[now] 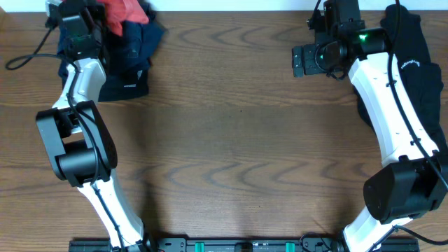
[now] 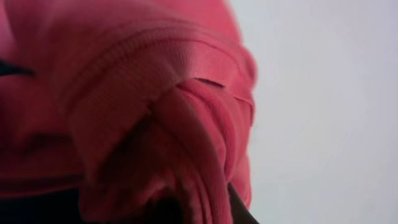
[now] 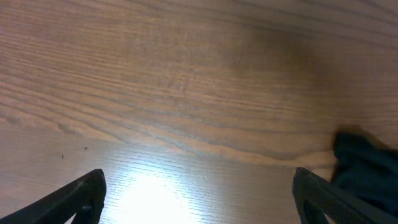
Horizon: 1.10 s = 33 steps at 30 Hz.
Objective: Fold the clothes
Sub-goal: 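Lower the red shirt onto the navy stack and open the left gripper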
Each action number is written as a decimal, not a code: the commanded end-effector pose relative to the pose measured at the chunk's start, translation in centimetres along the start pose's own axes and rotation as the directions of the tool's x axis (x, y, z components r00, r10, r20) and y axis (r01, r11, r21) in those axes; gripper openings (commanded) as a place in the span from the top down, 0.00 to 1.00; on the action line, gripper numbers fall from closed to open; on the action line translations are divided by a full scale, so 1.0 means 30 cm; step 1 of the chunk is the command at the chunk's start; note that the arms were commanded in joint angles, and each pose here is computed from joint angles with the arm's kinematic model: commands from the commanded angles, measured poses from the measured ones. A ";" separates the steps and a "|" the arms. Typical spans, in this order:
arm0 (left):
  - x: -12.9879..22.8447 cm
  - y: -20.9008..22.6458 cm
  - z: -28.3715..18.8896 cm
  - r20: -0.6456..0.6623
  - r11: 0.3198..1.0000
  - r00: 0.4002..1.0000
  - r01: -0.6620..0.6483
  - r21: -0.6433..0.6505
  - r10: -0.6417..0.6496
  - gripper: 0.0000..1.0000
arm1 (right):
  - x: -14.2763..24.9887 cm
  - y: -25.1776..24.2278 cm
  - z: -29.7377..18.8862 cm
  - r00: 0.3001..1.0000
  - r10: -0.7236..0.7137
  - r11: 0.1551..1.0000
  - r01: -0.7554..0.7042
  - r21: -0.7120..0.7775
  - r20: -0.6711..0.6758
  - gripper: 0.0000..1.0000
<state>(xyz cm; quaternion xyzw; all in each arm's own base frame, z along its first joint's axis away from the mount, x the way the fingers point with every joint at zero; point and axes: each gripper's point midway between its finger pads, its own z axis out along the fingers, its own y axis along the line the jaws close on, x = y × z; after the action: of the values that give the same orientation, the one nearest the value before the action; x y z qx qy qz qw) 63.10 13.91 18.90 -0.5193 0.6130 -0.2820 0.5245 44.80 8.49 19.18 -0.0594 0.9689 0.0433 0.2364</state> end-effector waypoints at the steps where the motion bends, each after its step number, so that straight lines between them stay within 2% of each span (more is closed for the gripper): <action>1: 0.078 0.029 -0.008 -0.147 0.999 0.989 0.014 -0.048 -0.021 0.94 | 0.011 0.001 0.008 1.000 0.025 1.000 -0.026 -0.012 -0.014 0.06; 4: 0.091 0.145 -0.025 -0.165 0.982 0.985 0.012 -0.189 -0.043 0.94 | 0.019 0.002 0.008 0.999 0.025 1.000 -0.025 -0.014 -0.024 0.06; 5: 0.084 0.186 -0.034 -0.162 0.972 0.986 0.012 -0.236 -0.051 0.84 | 0.022 0.002 0.008 0.999 0.025 1.000 -0.025 -0.014 -0.027 0.06; 6: 0.076 0.214 -0.041 -0.158 0.963 0.986 0.013 -0.268 -0.057 0.67 | 0.023 0.001 0.008 0.999 0.025 1.000 -0.026 -0.013 -0.028 0.06; 9: 0.041 0.284 -0.061 -0.163 0.943 0.985 -0.005 -0.332 -0.052 0.25 | 0.020 0.001 0.008 0.999 0.026 1.000 -0.026 -0.013 -0.025 0.06; 12: 0.007 0.298 -0.076 -0.189 0.941 0.982 -0.067 -0.331 0.004 0.13 | 0.016 0.003 0.008 0.999 0.025 1.000 -0.026 -0.015 -0.021 0.05; 17: -0.053 0.198 -0.114 -0.204 0.943 0.963 -0.224 -0.246 0.176 0.09 | 0.014 0.007 0.008 1.000 0.025 0.999 -0.025 -0.022 -0.018 0.05; 21: -0.085 0.043 -0.177 -0.198 0.893 0.893 -0.432 -0.129 0.404 0.09 | 0.007 0.008 0.009 1.000 0.025 0.999 -0.025 -0.024 -0.010 0.05; 26: -0.057 -0.149 -0.267 -0.159 0.686 0.676 -0.727 0.020 0.720 0.09 | 0.001 0.010 0.009 1.000 0.024 0.999 -0.024 -0.027 -0.002 0.05; 30: -0.044 -0.226 -0.276 -0.078 0.551 0.549 -0.835 0.006 0.832 0.09 | -0.005 0.010 0.009 1.000 0.024 0.999 -0.024 -0.028 0.005 0.05; 33: -0.043 -0.244 -0.232 -0.007 0.491 0.492 -0.870 -0.047 0.871 0.10 | -0.008 0.011 0.009 1.000 0.024 0.999 -0.024 -0.028 0.008 0.05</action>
<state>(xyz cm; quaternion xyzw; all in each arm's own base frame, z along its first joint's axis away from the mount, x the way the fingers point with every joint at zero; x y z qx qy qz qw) 57.90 10.52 29.59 -0.1929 0.7829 -0.0519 0.5892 45.05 8.93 19.37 -0.0585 0.9669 0.0557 0.2422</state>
